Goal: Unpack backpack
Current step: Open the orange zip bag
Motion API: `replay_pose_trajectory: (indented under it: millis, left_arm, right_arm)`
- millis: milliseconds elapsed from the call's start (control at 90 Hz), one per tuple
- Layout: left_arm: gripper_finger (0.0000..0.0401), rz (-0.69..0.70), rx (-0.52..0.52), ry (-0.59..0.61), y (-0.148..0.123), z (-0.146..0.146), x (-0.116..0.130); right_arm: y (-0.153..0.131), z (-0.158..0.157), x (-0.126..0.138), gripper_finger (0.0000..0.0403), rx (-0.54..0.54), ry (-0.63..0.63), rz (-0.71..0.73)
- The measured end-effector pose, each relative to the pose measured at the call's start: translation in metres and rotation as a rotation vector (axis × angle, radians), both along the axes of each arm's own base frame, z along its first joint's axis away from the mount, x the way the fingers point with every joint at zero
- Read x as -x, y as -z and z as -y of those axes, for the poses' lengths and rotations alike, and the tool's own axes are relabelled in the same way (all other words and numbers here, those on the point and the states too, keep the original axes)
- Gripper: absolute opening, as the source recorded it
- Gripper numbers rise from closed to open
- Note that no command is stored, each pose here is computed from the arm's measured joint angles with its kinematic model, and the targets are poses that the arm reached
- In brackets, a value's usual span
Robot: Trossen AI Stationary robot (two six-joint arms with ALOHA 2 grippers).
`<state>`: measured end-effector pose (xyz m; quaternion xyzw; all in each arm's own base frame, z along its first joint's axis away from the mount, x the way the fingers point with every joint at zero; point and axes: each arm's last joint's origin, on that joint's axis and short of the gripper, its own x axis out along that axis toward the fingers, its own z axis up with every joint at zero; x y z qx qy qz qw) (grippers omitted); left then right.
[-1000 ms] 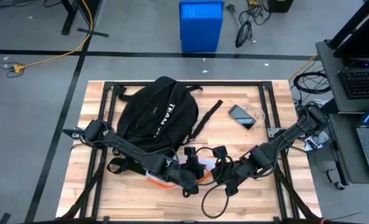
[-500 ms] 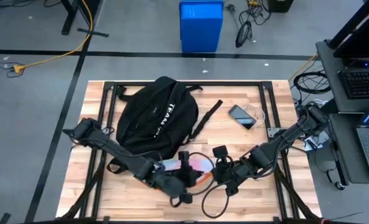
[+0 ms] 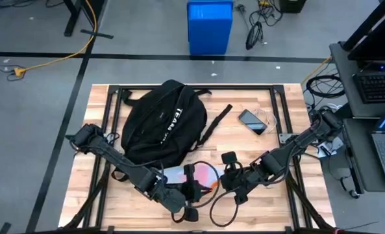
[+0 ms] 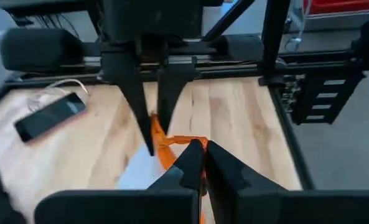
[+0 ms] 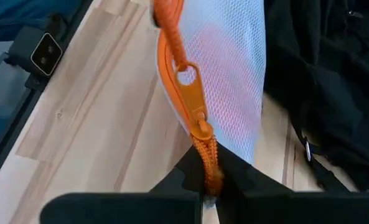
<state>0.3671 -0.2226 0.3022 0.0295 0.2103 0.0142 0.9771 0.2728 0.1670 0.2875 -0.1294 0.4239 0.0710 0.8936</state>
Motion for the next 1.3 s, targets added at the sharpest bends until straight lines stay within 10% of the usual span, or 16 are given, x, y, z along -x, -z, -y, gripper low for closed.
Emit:
replay_pose_trajectory:
  millis: [567,1300]
  left_arm:
    - [0.0000,-0.136,0.035,-0.020,0.052,0.012,-0.015]
    - [0.0000,-0.275,-0.037,-0.036,0.054,0.006,0.001]
  right_arm:
    - [0.002,0.003,-0.001,0.0000,-0.004,0.031,-0.014]
    - [0.003,0.004,0.000,0.0000,0.003,0.034,-0.026]
